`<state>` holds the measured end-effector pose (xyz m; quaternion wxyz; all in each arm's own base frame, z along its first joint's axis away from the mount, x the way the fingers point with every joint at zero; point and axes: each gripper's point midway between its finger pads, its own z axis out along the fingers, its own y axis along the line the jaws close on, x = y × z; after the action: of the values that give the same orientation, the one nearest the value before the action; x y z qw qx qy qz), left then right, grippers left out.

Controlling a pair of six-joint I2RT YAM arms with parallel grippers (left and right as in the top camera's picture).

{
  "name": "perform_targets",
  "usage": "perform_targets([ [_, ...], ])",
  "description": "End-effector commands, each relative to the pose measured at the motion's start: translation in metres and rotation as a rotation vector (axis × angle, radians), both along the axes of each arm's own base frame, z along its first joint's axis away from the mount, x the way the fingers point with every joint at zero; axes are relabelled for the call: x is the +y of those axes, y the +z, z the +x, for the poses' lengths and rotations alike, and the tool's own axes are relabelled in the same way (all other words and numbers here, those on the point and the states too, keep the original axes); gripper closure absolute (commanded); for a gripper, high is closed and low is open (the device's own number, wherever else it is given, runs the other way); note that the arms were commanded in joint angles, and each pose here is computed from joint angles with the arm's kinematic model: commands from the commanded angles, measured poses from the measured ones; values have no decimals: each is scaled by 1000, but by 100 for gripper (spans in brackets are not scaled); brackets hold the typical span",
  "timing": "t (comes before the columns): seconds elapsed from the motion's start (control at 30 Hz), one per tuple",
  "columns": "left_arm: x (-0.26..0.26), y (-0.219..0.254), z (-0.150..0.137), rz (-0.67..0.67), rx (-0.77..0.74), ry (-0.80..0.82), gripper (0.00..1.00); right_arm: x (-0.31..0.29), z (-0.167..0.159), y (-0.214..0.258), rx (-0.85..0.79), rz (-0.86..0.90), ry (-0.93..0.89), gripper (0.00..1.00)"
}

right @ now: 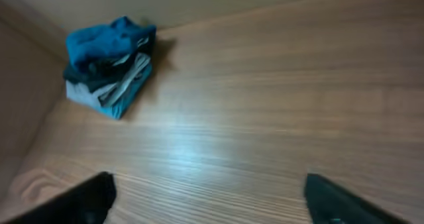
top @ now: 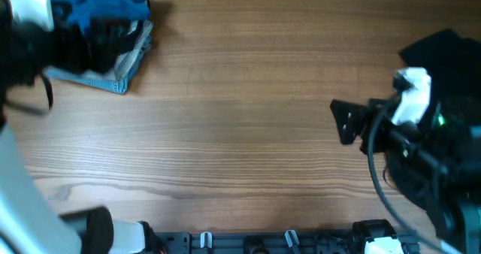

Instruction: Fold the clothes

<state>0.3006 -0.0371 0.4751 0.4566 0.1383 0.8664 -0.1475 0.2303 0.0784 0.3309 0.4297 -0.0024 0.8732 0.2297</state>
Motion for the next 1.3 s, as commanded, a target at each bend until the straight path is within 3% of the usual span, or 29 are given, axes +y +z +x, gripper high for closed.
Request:
perform_targets([
  [0.0,7,-1,-29,-138,99,224,0,-10,-17,13,-64,-28,-42,0],
  [0.3,-5,-3,-143,-98,-14,228,0,-12,-43,-6,28,-34,-40,0],
  [0.53,-10,13,-196,-101,-160,220,0,-12,-45,-8,40,-36,-39,0],
  [0.6,-11,15,-208,-102,-191,218,0,-32,-43,-16,35,-167,-94,0],
  [0.73,-12,16,-215,-102,-210,217,0,-42,-21,9,-278,-429,0,0],
  [0.83,-12,16,-215,-102,-210,217,0,-39,-27,3,-433,-426,-1,0],
  [1.0,-12,16,-215,-102,-210,217,0,-39,-48,-50,-517,-423,-15,0],
  [1.27,-12,16,-215,-102,-210,217,0,-11,-12,-101,-818,-360,89,0],
])
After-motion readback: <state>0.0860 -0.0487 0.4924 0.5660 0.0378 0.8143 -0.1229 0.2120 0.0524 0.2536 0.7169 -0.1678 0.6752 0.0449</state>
